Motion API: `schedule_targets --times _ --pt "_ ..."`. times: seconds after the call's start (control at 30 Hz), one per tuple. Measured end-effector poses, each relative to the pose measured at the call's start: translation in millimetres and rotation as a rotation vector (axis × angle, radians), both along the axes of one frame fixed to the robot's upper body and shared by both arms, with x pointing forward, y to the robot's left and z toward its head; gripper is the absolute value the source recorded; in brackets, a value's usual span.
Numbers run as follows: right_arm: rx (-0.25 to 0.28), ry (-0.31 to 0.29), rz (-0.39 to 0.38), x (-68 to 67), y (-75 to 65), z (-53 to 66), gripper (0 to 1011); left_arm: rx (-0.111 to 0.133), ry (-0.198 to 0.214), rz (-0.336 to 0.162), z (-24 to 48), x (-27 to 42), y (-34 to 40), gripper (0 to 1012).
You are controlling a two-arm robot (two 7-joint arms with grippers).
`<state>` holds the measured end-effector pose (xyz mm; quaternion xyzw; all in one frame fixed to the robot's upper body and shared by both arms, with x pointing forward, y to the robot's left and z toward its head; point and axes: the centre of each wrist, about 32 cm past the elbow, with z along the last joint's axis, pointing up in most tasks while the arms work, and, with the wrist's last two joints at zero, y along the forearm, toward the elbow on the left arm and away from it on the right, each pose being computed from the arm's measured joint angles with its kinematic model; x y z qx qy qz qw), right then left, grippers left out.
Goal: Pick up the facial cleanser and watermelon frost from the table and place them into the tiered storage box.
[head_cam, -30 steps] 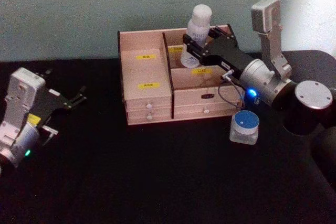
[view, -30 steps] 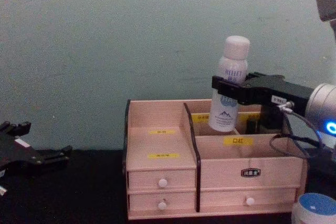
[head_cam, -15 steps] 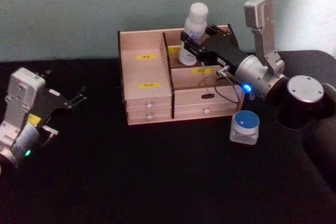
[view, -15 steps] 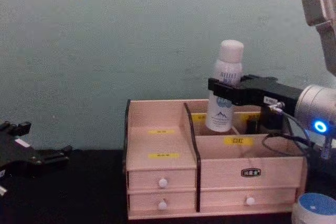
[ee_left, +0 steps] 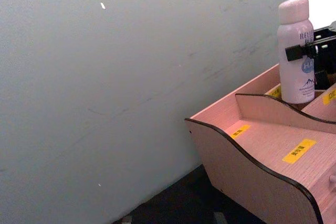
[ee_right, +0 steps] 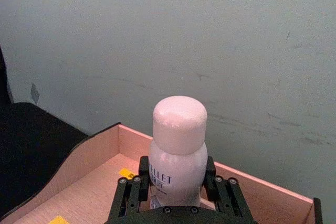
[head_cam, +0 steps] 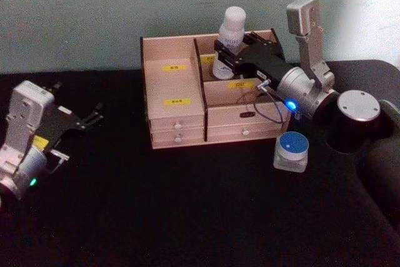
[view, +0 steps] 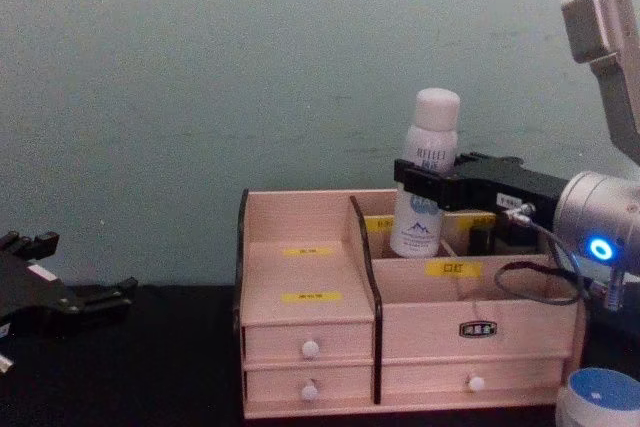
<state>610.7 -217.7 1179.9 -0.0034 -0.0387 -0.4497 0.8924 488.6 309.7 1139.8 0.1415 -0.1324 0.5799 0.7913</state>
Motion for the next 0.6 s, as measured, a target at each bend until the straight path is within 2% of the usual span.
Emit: schedule_targets --times 0.6 --pt "-0.032 0.035 -0.007 5.9 4.3 -8.2 590 0.000 0.000 0.000 0.0 0.0 0.0 1001"
